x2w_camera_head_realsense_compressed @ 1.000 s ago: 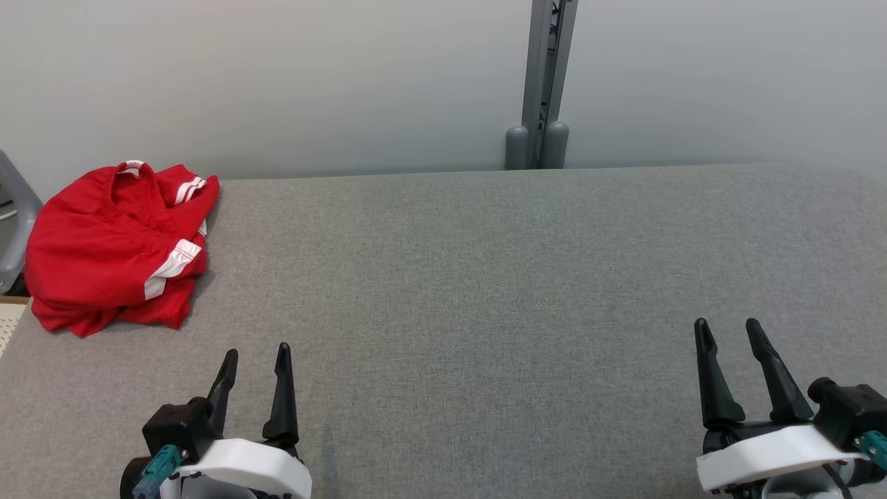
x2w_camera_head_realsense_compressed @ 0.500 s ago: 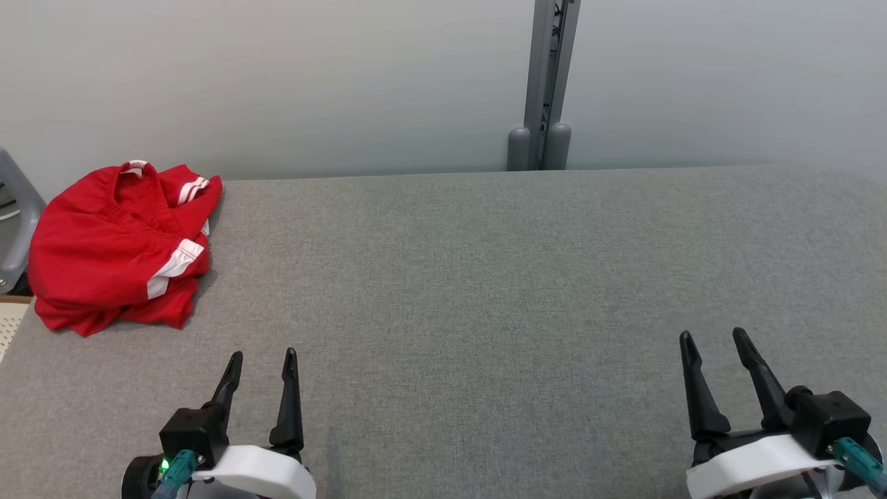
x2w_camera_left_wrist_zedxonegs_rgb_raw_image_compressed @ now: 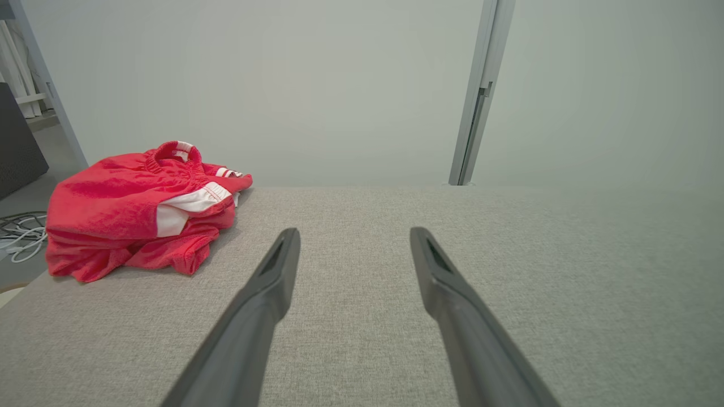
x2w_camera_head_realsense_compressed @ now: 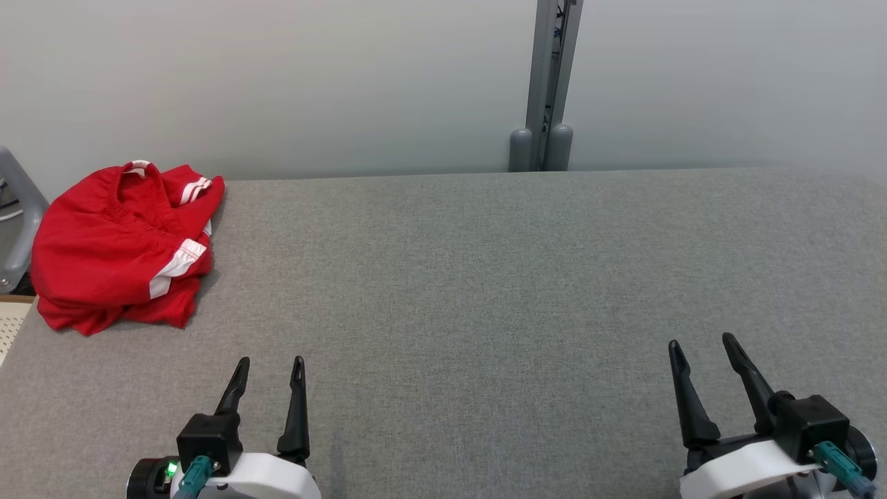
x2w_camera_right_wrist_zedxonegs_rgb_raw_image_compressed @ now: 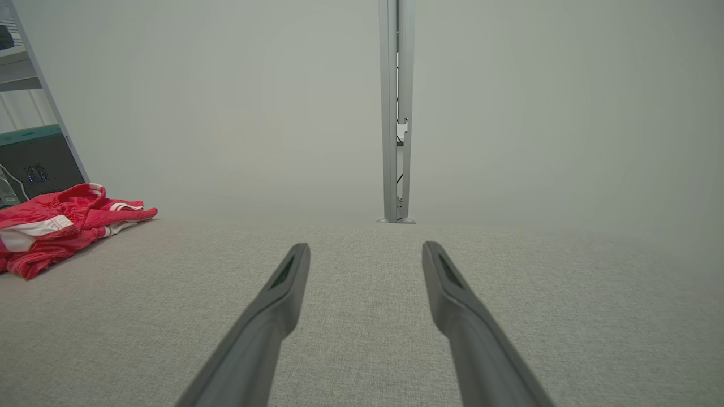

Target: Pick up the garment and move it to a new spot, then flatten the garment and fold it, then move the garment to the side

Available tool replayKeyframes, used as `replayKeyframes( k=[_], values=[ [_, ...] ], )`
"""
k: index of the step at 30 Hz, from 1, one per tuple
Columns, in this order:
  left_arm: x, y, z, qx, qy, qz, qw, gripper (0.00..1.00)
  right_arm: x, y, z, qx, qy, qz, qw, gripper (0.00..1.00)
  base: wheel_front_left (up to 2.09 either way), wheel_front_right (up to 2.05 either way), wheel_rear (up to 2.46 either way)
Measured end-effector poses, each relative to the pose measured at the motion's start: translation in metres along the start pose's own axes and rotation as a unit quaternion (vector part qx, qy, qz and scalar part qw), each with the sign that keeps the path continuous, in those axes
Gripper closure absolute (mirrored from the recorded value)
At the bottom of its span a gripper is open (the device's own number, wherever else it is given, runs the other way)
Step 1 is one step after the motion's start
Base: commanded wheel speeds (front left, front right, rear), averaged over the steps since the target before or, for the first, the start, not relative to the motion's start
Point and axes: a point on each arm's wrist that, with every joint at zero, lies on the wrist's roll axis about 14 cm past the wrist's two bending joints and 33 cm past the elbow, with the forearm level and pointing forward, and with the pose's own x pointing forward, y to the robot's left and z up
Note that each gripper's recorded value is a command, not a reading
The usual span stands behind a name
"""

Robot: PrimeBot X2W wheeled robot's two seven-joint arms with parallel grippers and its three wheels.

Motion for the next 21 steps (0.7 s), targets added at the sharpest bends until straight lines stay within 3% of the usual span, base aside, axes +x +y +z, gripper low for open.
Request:
replayKeyframes(
  k=[21],
  values=[
    [-0.0006,0.0022,-0.0066,0.0,0.011,0.003,1.0,0.0,0.0008,-0.0008,-0.0018,0.001,0.003,-0.001,1.0,0.0,0.0,0.0,0.0]
  ],
)
